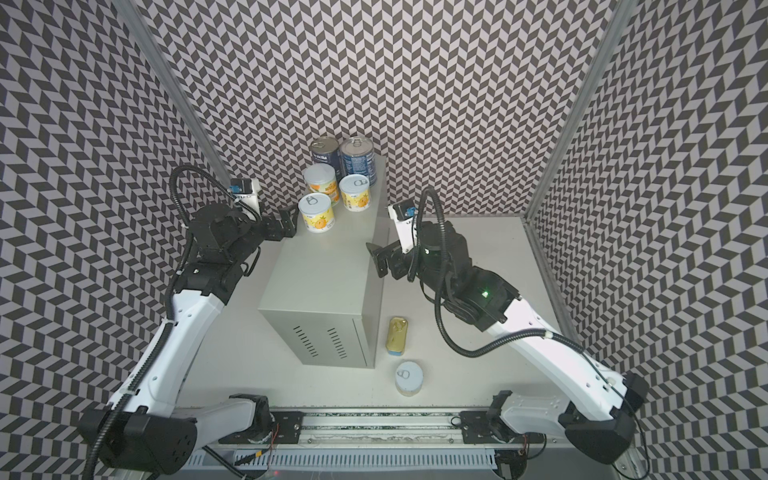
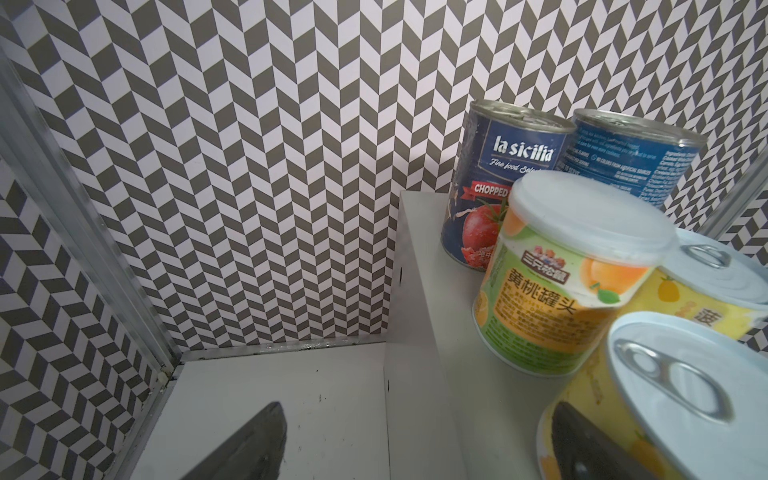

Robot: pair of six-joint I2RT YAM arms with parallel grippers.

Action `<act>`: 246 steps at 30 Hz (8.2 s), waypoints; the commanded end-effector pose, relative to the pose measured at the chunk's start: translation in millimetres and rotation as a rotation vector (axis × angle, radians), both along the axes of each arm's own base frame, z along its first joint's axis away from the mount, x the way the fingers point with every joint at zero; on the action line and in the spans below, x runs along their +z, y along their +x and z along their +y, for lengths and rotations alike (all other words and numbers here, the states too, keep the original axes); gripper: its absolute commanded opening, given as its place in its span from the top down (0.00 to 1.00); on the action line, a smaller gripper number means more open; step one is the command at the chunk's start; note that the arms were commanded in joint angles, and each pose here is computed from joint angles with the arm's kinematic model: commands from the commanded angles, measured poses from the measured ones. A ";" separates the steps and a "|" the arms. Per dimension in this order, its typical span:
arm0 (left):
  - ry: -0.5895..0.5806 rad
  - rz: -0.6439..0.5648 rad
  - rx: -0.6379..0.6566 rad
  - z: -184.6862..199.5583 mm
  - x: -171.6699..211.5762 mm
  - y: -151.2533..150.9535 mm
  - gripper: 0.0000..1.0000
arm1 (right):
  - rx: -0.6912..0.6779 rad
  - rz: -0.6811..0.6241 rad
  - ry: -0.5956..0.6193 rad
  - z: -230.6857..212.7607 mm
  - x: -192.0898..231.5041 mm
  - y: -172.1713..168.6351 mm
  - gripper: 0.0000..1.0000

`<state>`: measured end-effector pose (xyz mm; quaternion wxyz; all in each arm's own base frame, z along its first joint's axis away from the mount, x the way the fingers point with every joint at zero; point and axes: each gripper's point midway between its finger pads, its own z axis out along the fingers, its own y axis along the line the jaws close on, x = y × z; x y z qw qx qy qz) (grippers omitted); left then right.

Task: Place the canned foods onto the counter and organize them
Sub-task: 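Open the left gripper and draw it back while the right gripper retracts, then lower the right gripper over the table pineapple can while the left moves aside, then close the right gripper on the pineapple can and lift it, then carry the pineapple can with the right gripper up onto the cabinet top, then lower the pineapple can beside the other pineapple cans with the right gripper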

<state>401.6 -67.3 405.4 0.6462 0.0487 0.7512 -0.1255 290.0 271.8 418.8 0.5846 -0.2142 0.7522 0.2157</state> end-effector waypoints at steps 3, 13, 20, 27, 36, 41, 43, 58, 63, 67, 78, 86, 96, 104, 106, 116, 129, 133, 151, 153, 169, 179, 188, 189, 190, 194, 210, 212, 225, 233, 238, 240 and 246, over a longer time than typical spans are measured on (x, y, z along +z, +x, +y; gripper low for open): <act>-0.005 -0.061 -0.003 -1.4 39.1 -19.4 0.00 | -0.013 -0.011 0.019 -7.5 4.6 -3.5 0.01; 0.079 -0.145 -0.200 -60.4 100.9 -93.9 0.00 | -0.073 0.070 -0.001 -38.7 -18.2 -21.3 0.01; 0.093 -0.108 -0.501 -115.0 102.6 -150.8 0.00 | -0.208 0.267 -0.120 -71.9 -97.5 -31.3 0.01; 0.135 -0.052 -0.669 -152.0 80.7 -184.2 0.00 | -0.218 0.515 -0.166 -81.9 -178.5 -61.8 0.01; 0.183 -0.059 -0.735 -181.9 63.9 -184.4 0.00 | -0.124 0.710 -0.295 -54.3 -251.8 -137.3 0.01; 0.178 -0.043 -0.749 -187.3 52.0 -181.9 0.00 | -0.082 0.751 -0.310 -46.2 -278.6 -175.1 0.01; 0.174 -0.048 -0.754 -187.6 49.2 -182.6 0.00 | -0.045 0.754 -0.331 -40.8 -290.1 -191.9 0.01; 0.172 -0.019 -0.878 -195.3 56.3 -216.8 0.00 | -0.047 0.821 -0.287 -27.5 -352.8 -219.7 0.01; 0.254 0.052 -0.927 -212.9 38.2 -235.3 0.00 | -0.096 0.776 -0.299 -27.4 -357.8 -210.0 0.01; 0.327 0.105 -0.940 -223.9 22.9 -246.4 0.00 | -0.135 0.747 -0.269 -28.5 -361.7 -201.3 0.01; 0.404 0.133 -0.948 -232.4 5.7 -256.1 0.00 | -0.215 0.733 -0.166 -46.8 -362.5 -168.8 0.21; 0.398 0.084 -0.928 -228.9 11.0 -253.8 0.00 | -0.331 0.718 -0.105 -77.4 -354.8 -126.3 0.29; 0.432 0.056 -0.929 -234.9 4.8 -249.0 0.00 | -0.520 0.579 -0.082 -116.2 -326.9 -34.6 0.29; 0.427 0.061 -0.980 -247.1 -2.3 -252.0 0.00 | -0.575 0.511 -0.107 -142.0 -319.6 43.1 0.29; 0.433 0.061 -0.978 -248.1 -4.7 -250.6 0.00 | -0.572 0.517 -0.118 -143.6 -321.4 58.0 0.29; 0.415 0.063 -1.005 -254.9 -10.3 -247.7 0.00 | -0.557 0.577 -0.161 -134.1 -339.7 103.0 0.26; 0.405 0.053 -1.019 -258.2 -11.7 -246.6 0.00 | -0.561 0.566 -0.136 -135.9 -341.6 98.3 0.14; 0.411 0.053 -1.017 -259.5 -13.2 -245.0 0.00 | -0.561 0.553 -0.136 -134.8 -341.6 102.5 0.14; 0.434 0.061 -0.991 -261.3 -21.9 -237.9 0.00 | -0.565 0.482 -0.135 -137.8 -321.4 115.3 0.29; 0.432 0.057 -0.983 -260.7 -20.3 -236.9 0.00 | -0.551 0.458 -0.129 -136.8 -310.8 115.2 0.30; 0.395 0.016 -0.754 -232.4 5.1 -202.4 0.00 | -0.273 0.281 -0.041 -104.7 -173.7 90.7 0.33; 0.339 0.020 -0.588 -193.9 27.7 -183.7 0.00 | -0.035 0.065 0.032 -77.3 -46.8 48.8 0.32; 0.280 0.033 -0.413 -141.6 45.4 -162.4 0.00 | 0.142 -0.058 0.094 -51.4 40.1 18.9 0.32; 0.275 0.038 -0.405 -138.6 46.5 -162.1 0.00 | 0.159 -0.068 0.097 -47.9 46.9 16.7 0.32; 0.272 0.044 -0.396 -135.4 47.3 -162.4 0.00 | 0.177 -0.073 0.094 -42.4 51.4 14.9 0.32; 0.263 0.076 -0.340 -120.2 47.5 -162.3 0.00 | 0.223 -0.088 0.062 -16.9 63.3 9.8 0.31; 0.260 0.081 -0.210 -88.0 40.1 -153.4 0.00 | 0.162 -0.026 -0.113 54.1 54.9 29.6 0.29; 0.267 0.085 -0.223 -90.4 37.9 -153.4 0.00 | 0.143 -0.012 -0.134 57.1 51.5 35.7 0.29; 0.261 0.066 -0.230 -94.7 28.1 -148.8 0.00 | 0.139 0.022 -0.180 81.4 37.6 50.8 0.21; 0.239 0.052 -0.225 -95.3 24.7 -144.6 0.00 | 0.124 0.020 -0.185 83.4 36.7 55.7 0.15; 0.214 0.024 -0.212 -88.4 21.8 -146.1 0.00 | 0.116 0.013 -0.175 76.7 37.0 51.5 0.07; 0.205 0.005 -0.236 -89.7 21.9 -150.1 0.00 | 0.116 0.006 -0.166 73.4 36.0 48.6 0.04; 0.195 -0.016 -0.341 -103.5 14.2 -160.9 0.00 | 0.119 -0.005 -0.136 67.4 26.5 40.8 0.00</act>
